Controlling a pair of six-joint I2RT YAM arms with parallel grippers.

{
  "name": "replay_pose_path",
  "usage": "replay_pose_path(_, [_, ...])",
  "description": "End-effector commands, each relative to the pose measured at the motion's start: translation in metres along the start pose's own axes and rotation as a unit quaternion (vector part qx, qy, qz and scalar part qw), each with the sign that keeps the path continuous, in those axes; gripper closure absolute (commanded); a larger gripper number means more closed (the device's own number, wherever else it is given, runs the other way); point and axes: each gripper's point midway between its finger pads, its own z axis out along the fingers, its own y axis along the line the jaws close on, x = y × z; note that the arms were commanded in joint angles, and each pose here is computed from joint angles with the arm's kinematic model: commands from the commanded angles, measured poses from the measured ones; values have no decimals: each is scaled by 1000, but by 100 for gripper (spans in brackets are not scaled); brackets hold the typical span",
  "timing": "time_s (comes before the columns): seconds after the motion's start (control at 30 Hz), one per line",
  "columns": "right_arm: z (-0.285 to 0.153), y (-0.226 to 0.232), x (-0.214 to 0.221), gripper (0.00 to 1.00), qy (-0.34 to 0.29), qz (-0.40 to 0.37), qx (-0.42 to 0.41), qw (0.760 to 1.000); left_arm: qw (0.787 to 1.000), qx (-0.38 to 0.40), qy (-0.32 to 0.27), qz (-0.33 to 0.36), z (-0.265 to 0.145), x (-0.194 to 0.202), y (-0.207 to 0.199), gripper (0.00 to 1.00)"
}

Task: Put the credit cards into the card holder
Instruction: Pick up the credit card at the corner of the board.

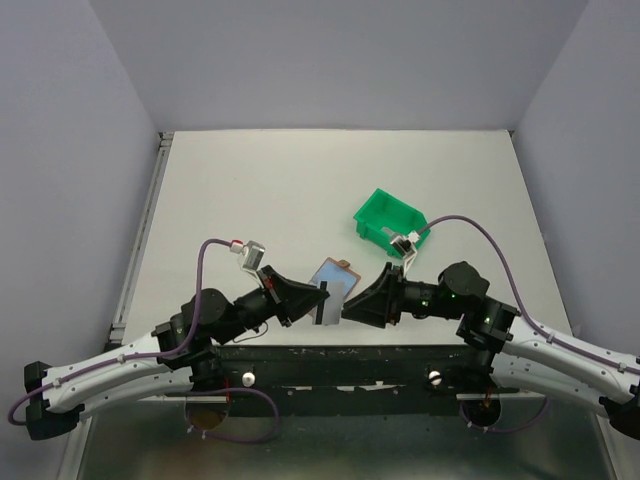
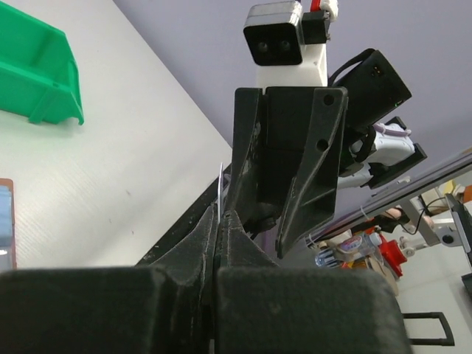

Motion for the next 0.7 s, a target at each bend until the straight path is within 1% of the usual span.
replay_pose_path(0.0, [-1,-6,-23,47,-54,-34,29,998,999,33,-5,-23,0,2,-9,100])
replay_pose_path(0.23, [9,-10,-30,47,-57,-34,33,997,997,71,-16,-38,4,-3,-25,100])
replay_pose_path(0.3, [10,-10,-29,47,-59,-30,29,997,996,72,-19,-39,3,-4,-25,100])
replay_pose_path(0.53, [9,-6,-34,56,-85,-28,8,996,997,66,-23,-43,2,-2,-19,100])
replay_pose_path(0.67, [13,-1,-35,60,-88,-19,-14,996,996,64,-30,-47,2,-1,-15,100])
